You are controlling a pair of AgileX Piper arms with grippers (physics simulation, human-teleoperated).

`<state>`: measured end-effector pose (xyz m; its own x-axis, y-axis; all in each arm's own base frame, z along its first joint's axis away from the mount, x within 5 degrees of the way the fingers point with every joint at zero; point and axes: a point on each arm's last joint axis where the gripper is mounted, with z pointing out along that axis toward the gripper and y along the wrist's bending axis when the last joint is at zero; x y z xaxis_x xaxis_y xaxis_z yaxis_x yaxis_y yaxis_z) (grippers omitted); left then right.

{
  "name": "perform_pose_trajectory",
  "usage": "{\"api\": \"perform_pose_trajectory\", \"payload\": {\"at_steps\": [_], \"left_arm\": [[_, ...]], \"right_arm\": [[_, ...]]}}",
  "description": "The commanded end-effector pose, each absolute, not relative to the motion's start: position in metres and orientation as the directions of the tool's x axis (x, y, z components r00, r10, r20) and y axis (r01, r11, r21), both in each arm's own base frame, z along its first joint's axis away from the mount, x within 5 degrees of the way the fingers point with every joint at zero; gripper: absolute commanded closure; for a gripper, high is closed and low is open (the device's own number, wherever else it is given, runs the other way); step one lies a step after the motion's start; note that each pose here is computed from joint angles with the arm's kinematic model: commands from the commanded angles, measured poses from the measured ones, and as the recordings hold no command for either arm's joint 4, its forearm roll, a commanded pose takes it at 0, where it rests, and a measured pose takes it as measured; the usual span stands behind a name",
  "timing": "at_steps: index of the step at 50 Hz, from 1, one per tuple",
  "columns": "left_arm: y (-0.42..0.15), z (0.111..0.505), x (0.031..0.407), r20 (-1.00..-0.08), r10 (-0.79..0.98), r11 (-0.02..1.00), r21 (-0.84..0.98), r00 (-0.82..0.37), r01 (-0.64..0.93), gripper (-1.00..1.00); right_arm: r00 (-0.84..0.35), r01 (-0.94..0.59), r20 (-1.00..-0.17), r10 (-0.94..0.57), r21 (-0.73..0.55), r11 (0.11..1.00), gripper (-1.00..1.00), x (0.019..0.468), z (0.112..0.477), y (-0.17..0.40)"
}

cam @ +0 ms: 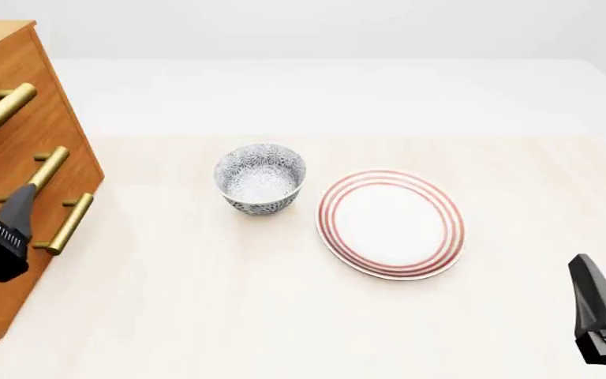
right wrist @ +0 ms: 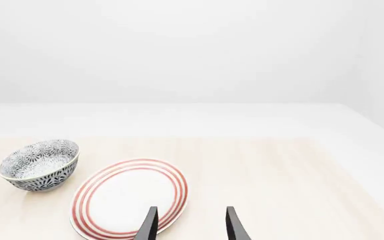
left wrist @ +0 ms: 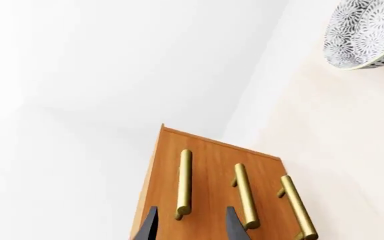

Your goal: Open the top drawer of the cabinet.

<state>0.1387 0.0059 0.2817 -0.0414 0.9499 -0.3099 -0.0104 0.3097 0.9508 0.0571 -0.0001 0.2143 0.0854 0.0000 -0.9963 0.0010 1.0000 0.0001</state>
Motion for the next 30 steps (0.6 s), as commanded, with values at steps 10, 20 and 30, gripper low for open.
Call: {"api": "perform_pose_trajectory", "payload": {"at_steps": [10,20,30], "left_arm": [[0.011,0.265,0.167,-0.206,0.977,0.204,0.979,-0.061,-0.025,-1.00],[0.018,0.257,0.177,-0.190,0.977,0.187,0.982,-0.093,-0.038,-1.00],[0.026,0.257,0.185,-0.186,0.974,0.180,0.982,-0.129,-0.057,-1.00]], "right_arm": [[0.085,0.001,-0.996,0.000,0.000,1.000,-1.00,0.057,0.214,0.000],[0.086,0.001,-0.996,0.000,0.000,1.000,-1.00,0.057,0.214,0.000],[0.085,0.001,-0.996,0.000,0.000,1.000,-1.00,0.057,0.214,0.000]]}}
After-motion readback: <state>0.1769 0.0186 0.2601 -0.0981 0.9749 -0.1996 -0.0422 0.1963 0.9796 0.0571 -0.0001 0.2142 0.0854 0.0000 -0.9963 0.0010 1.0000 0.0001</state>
